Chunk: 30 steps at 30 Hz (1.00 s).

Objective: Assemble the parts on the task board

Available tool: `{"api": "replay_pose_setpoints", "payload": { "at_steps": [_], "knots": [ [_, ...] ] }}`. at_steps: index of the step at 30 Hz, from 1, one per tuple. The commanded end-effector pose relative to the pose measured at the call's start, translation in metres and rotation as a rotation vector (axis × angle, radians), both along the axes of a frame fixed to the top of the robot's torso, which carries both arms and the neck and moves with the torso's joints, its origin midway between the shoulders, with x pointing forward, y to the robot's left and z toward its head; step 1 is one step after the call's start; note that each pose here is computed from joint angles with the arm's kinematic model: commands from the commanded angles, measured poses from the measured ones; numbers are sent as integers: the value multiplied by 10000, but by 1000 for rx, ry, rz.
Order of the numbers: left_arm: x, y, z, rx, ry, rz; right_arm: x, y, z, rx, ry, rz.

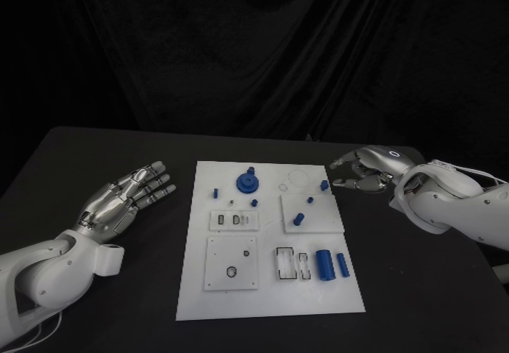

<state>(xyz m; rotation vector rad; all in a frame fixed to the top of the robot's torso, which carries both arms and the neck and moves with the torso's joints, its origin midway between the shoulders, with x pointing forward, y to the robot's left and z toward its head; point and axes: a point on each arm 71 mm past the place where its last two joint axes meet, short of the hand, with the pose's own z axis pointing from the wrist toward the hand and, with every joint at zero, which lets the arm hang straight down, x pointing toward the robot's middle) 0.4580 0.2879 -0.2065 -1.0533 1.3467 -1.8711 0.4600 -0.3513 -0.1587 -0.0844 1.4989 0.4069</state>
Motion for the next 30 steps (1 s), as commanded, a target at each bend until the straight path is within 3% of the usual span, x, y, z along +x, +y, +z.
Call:
{"api": "replay_pose_setpoints", "payload": {
  "at_steps": [1, 13, 30],
  "knots": [
    [-7, -14, 29, -39, -41, 2, -5, -117, -36, 23, -13, -64],
    [-15, -6, 15, -38, -37, 3, 9, -142, -210, 8, 41, -79],
    [-15, -7, -2, -38, -34, 2, 155, -6, -313, -18, 97, -73]
  ]
}}
